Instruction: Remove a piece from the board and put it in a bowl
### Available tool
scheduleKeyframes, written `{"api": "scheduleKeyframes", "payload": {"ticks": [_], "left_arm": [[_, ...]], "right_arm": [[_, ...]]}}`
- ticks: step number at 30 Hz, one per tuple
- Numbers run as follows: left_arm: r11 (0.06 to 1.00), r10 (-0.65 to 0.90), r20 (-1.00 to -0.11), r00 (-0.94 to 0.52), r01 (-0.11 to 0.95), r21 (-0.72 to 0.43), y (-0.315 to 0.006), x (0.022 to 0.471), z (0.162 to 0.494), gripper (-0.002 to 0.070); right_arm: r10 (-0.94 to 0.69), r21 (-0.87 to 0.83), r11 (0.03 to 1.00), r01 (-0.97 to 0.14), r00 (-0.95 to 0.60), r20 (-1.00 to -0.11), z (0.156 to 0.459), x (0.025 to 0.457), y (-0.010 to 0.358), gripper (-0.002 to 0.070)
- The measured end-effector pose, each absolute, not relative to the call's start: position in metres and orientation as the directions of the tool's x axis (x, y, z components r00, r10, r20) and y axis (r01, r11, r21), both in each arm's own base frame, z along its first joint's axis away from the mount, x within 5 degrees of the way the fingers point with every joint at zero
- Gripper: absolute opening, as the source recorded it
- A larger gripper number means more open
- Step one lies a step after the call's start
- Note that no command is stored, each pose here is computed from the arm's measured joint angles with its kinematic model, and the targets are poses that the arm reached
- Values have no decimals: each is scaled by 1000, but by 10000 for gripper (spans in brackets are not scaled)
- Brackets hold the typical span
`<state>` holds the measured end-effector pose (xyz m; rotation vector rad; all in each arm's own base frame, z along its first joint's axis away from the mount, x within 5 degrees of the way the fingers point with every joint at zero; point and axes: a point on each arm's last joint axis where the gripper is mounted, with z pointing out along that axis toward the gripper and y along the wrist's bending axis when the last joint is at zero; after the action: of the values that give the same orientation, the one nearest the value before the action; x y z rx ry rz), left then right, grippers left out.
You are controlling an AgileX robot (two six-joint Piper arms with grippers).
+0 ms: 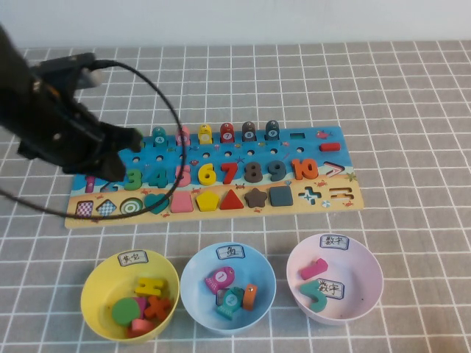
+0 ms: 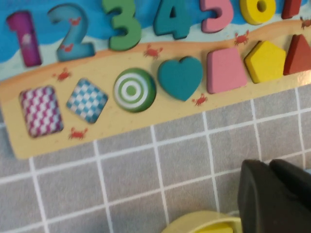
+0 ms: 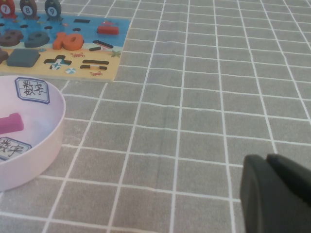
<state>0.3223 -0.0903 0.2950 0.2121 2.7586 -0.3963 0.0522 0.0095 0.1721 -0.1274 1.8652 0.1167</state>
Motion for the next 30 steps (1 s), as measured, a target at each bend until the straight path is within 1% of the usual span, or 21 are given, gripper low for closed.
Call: {"api": "scheduleKeyframes", "payload": {"ticks": [3, 6, 7, 9, 11, 13, 15, 17, 20, 23, 25, 30], "left_arm": [[942, 172, -337, -926, 254, -217, -102, 337, 294, -1], [900, 336, -328, -883, 404, -164, -108, 349, 294, -1], [869, 415, -326, -849, 476, -134, -108, 353, 294, -1], [773, 583, -315, -749, 630, -68, -109, 360, 293, -1], [651, 723, -304, -620, 759, -2, -110, 369, 292, -1], [539, 814, -292, -503, 841, 53, -111, 378, 290, -1], [425, 884, -262, -388, 899, 103, -110, 385, 286, -2], [324, 931, -224, -289, 935, 141, -110, 392, 281, -2], [234, 964, -165, -207, 958, 164, -108, 400, 271, -2], [178, 980, -114, -161, 971, 160, -106, 406, 257, -2], [156, 985, -95, -142, 976, 150, -106, 408, 250, -3], [129, 990, -80, -119, 983, 133, -106, 412, 240, 1]], "right_arm": [[-28, 16, 989, -147, -292, -956, 172, 52, 10, -17], [-28, 16, 989, -147, -292, -956, 172, 52, 10, -17], [-28, 16, 989, -147, -292, -956, 172, 52, 10, -17], [-28, 16, 989, -147, -292, -956, 172, 52, 10, -17], [-28, 16, 989, -147, -292, -956, 172, 52, 10, -17], [-28, 16, 989, -147, -292, -956, 172, 52, 10, -17], [-28, 16, 989, -147, -292, -956, 172, 52, 10, -17], [-28, 16, 989, -147, -292, -956, 172, 52, 10, -17], [-28, 16, 989, -147, -292, -956, 172, 52, 10, -17], [-28, 16, 989, -147, -292, -956, 172, 52, 10, -17], [-28, 16, 989, -147, -292, -956, 172, 52, 10, -17], [-28, 16, 989, -147, -292, -956, 172, 52, 10, -17]]}}
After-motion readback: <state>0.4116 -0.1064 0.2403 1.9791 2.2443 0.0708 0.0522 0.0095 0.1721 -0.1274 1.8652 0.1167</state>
